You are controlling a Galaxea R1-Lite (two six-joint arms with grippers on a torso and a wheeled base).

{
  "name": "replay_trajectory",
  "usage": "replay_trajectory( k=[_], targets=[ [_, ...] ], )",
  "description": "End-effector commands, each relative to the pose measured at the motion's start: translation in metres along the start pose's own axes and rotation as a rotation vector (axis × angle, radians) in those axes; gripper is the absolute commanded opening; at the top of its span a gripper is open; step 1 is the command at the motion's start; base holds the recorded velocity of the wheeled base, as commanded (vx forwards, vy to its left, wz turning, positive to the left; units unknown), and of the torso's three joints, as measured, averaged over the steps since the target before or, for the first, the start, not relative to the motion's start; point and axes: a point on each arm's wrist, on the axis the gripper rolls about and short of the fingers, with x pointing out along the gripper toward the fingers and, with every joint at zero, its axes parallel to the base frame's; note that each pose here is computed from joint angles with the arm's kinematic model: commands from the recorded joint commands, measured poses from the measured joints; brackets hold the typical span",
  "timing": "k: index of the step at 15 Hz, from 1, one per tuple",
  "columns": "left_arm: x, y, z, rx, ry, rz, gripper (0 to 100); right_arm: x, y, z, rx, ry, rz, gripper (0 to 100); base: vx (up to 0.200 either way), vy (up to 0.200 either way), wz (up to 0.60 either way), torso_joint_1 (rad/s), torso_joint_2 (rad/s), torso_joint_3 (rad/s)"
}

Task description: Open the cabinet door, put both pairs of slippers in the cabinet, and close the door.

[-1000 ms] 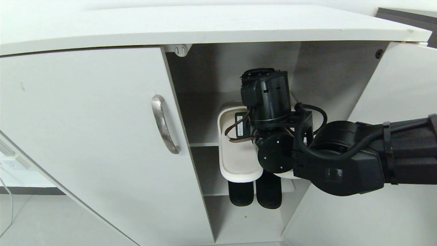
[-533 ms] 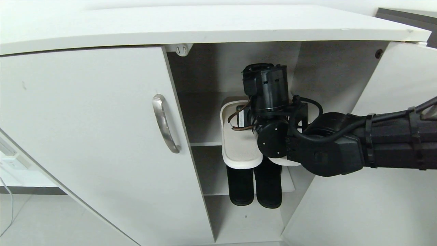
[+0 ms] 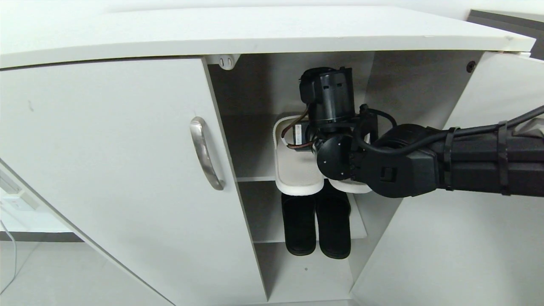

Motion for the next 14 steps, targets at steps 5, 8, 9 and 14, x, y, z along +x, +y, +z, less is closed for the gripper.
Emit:
replay_trajectory(
  k=[5, 8, 9, 14],
  targets=[
    [0.0, 0.0, 0.0, 0.001, 0.001, 0.0, 0, 0.012, 0.0, -0.005, -0.002, 0.006, -0.015, 0, 0.0, 0.0, 0.0, 0.0, 0.0, 0.0],
    [0.0, 0.0, 0.0, 0.001, 0.001, 0.0, 0, 0.013, 0.001, -0.007, -0.005, 0.009, -0.015, 0, 0.0, 0.0, 0.0, 0.0, 0.0, 0.0],
    [0.0, 0.0, 0.0, 0.001, 0.001, 0.0, 0, 0.012, 0.002, -0.007, -0.006, 0.009, -0.012, 0, 0.0, 0.0, 0.0, 0.0, 0.0, 0.0],
    [0.0, 0.0, 0.0, 0.001, 0.0, -0.001, 0, -0.008, 0.001, -0.001, -0.001, 0.007, 0.019, 100, 0.0, 0.0, 0.0, 0.0, 0.0, 0.0]
  ],
)
